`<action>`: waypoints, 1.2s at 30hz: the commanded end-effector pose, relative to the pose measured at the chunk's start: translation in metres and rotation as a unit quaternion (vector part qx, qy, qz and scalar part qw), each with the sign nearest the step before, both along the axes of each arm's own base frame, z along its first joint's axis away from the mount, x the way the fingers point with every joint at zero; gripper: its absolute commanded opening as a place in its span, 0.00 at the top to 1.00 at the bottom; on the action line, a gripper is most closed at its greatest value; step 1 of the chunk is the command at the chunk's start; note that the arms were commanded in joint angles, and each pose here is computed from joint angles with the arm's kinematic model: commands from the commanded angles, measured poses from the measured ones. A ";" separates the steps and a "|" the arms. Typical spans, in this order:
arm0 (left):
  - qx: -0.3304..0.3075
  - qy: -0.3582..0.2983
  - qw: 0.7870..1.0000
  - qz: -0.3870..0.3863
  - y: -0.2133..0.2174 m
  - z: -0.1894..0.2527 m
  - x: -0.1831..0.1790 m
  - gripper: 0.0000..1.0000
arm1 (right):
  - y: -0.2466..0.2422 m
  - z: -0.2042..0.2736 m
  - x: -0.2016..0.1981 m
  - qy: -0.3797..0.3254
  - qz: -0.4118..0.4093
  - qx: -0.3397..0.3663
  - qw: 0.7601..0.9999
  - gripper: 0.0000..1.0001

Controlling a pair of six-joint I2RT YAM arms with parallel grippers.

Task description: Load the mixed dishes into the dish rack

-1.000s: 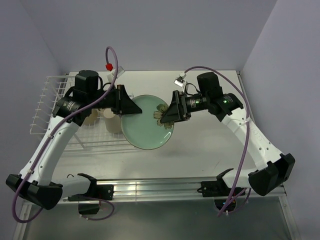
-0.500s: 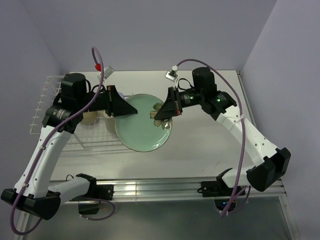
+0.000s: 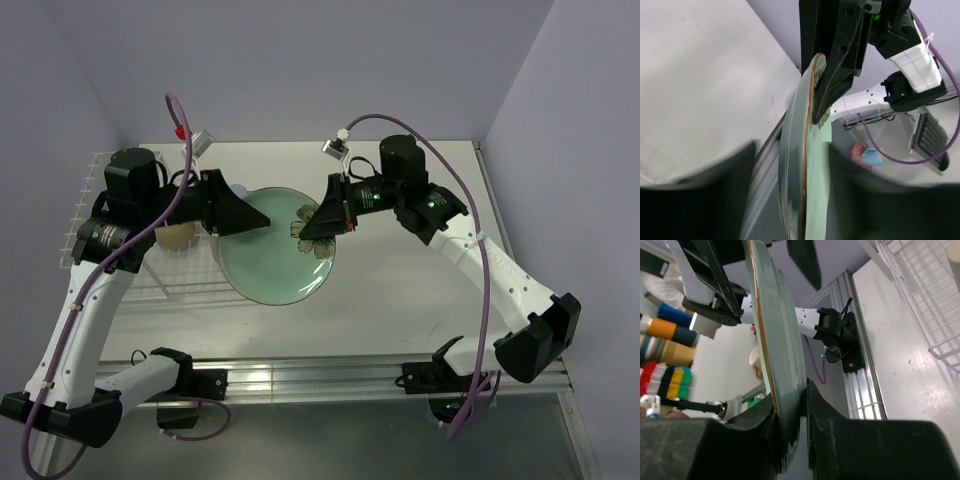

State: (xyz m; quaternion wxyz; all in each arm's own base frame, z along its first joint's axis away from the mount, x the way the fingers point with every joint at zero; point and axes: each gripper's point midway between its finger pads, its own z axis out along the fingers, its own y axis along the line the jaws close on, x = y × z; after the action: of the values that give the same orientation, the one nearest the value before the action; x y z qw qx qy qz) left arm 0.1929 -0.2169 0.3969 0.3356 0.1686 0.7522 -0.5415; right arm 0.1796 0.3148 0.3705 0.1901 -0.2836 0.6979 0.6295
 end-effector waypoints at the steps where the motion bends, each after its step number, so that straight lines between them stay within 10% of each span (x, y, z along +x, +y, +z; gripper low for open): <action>1: -0.021 -0.042 0.999 -0.004 0.002 0.031 -0.007 0.25 | 0.004 0.047 -0.017 -0.115 0.030 0.068 0.991 1.00; 5: -0.011 -0.073 0.996 0.048 0.015 0.046 0.002 0.01 | 0.009 0.052 -0.010 -0.134 0.017 0.067 0.989 1.00; 11: 0.052 -0.080 0.971 0.221 0.059 0.063 0.024 0.01 | 0.026 0.051 0.013 -0.160 -0.009 0.047 0.986 1.00; 18: 0.051 -0.119 0.852 0.507 0.164 0.116 0.007 0.01 | 0.063 0.067 0.054 -0.240 -0.050 0.032 0.969 1.00; 36: -0.152 -0.202 0.845 0.471 0.169 0.147 -0.107 0.01 | 0.196 0.138 0.124 -0.516 -0.164 0.130 0.830 1.00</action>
State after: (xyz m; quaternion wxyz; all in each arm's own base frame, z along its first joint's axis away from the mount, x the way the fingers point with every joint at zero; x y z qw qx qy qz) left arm 0.1187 -0.0458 0.5200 0.6872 -0.1719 0.6243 -0.3292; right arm 0.3214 0.5130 0.3884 0.5101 -0.4435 0.5975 0.4314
